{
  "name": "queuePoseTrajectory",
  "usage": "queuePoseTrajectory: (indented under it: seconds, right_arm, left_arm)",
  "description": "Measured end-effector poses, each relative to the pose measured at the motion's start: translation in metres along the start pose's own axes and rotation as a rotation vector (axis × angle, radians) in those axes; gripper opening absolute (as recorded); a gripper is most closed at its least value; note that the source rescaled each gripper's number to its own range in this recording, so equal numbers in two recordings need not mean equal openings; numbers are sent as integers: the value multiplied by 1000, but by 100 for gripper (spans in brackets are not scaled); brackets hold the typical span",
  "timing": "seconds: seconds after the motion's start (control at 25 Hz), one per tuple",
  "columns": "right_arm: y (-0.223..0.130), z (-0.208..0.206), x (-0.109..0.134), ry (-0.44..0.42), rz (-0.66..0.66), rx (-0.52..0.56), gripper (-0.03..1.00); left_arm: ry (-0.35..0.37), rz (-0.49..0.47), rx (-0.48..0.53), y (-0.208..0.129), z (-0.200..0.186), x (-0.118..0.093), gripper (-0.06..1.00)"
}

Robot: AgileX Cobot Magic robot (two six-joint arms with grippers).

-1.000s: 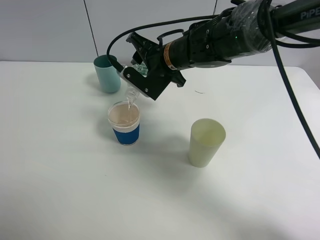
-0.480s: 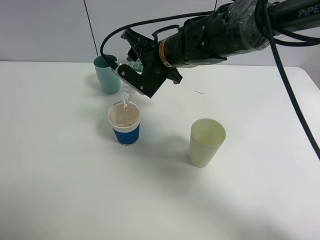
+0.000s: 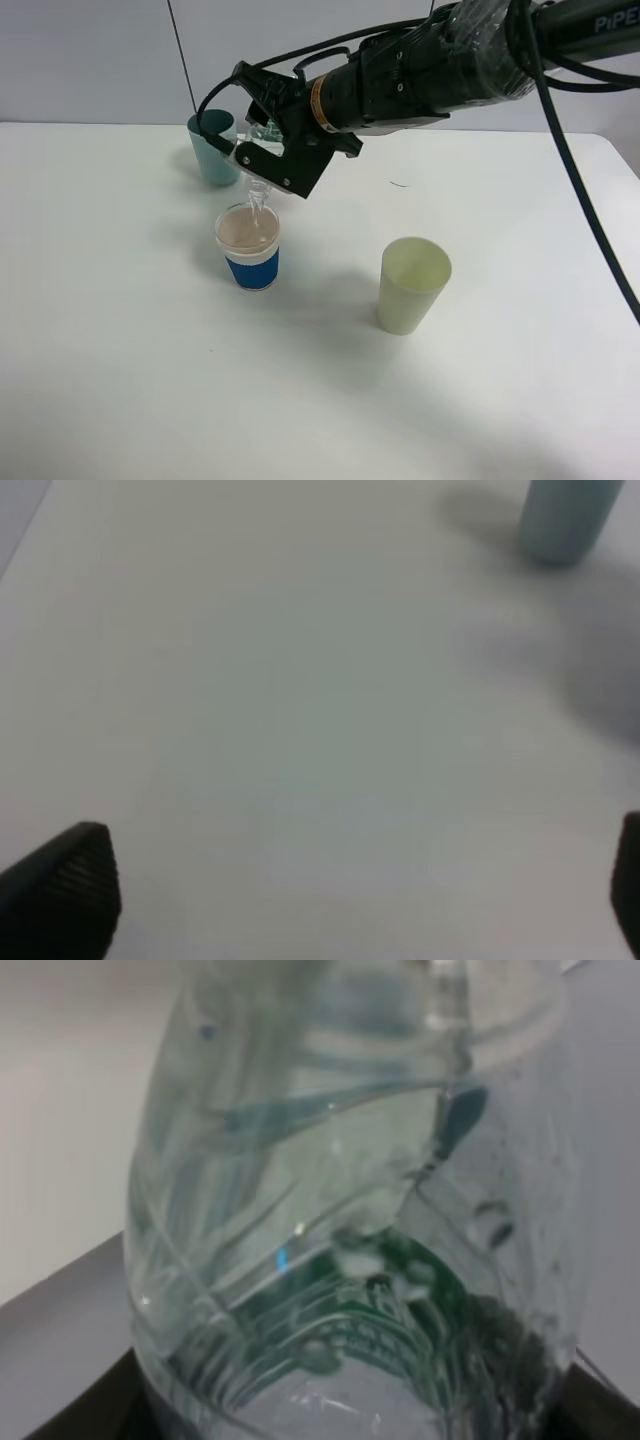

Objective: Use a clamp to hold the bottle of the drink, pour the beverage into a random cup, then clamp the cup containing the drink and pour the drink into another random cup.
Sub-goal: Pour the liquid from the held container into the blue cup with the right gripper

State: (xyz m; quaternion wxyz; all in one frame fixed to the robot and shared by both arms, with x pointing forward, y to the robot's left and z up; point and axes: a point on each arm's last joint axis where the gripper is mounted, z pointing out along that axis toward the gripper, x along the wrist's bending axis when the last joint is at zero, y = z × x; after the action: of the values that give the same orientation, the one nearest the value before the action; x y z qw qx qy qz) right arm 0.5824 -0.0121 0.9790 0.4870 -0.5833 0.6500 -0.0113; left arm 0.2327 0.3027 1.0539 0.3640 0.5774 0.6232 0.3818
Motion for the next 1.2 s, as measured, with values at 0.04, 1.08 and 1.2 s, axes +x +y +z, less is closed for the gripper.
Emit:
queuePoseTrajectory:
  seconds: [0.04, 1.08, 1.2]
  right_arm:
    - [0, 0, 0, 0, -4, 1, 0]
    - [1, 0, -2, -5, -40, -3, 0]
    - [3, 0, -5, -33, -40, -16, 0]
  left_arm:
    - [0, 0, 0, 0, 0, 0, 100]
    - [0, 0, 0, 0, 0, 0, 100]
    - [0, 0, 0, 0, 0, 0, 100]
